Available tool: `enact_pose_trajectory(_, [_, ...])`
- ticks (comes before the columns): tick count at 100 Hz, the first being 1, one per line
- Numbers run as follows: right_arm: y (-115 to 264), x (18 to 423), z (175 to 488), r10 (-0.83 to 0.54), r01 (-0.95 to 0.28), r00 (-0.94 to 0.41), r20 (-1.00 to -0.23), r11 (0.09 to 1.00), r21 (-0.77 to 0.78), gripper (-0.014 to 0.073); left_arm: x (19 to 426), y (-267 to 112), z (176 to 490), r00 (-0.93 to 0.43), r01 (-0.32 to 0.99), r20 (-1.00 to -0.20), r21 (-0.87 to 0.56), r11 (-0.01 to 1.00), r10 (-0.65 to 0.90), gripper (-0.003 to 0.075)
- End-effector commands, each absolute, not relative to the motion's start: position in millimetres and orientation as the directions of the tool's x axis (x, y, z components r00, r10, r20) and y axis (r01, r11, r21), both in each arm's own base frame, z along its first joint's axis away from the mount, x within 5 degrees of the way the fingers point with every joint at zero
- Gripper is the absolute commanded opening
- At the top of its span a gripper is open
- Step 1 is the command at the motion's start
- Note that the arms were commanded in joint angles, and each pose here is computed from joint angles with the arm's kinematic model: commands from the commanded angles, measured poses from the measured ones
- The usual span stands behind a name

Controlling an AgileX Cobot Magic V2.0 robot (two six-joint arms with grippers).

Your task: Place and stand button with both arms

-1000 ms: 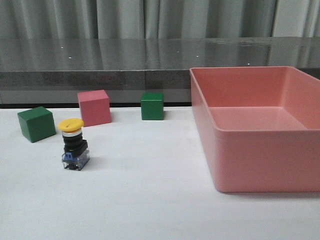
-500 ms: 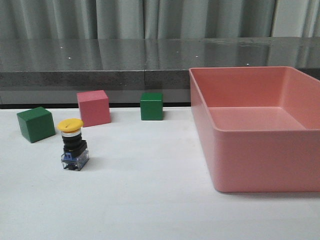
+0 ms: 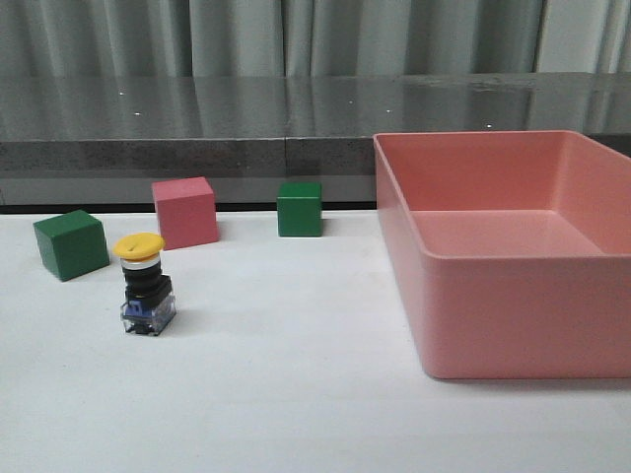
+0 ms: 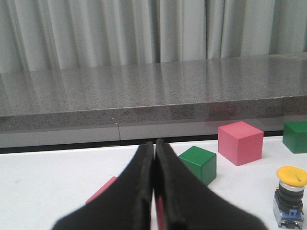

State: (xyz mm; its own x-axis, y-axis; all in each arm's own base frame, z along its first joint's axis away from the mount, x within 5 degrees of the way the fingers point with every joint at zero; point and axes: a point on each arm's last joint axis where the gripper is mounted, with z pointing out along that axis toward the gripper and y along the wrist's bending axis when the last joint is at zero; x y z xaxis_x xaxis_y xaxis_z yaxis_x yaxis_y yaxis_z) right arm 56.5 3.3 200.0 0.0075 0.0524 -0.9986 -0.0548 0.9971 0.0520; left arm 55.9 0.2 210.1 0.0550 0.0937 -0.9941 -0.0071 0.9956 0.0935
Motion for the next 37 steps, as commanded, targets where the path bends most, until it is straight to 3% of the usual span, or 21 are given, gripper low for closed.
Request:
enact_pose_trajectory(1, [2.1,54.3,212.1,0.063,-0.046,0.117,-0.991,0.997,0.058,-0.0061,54.9,-0.4,204.3,0.124,-0.003,-0.99,0.071,0.997,0.071,-0.002])
enact_pose_trajectory(37, [2.1,54.3,211.4,0.063,-0.047,0.11,-0.992,0.997,0.058,-0.0061,54.9,-0.4,204.3,0.124,-0.003,-0.99,0.071,0.997,0.071,-0.002])
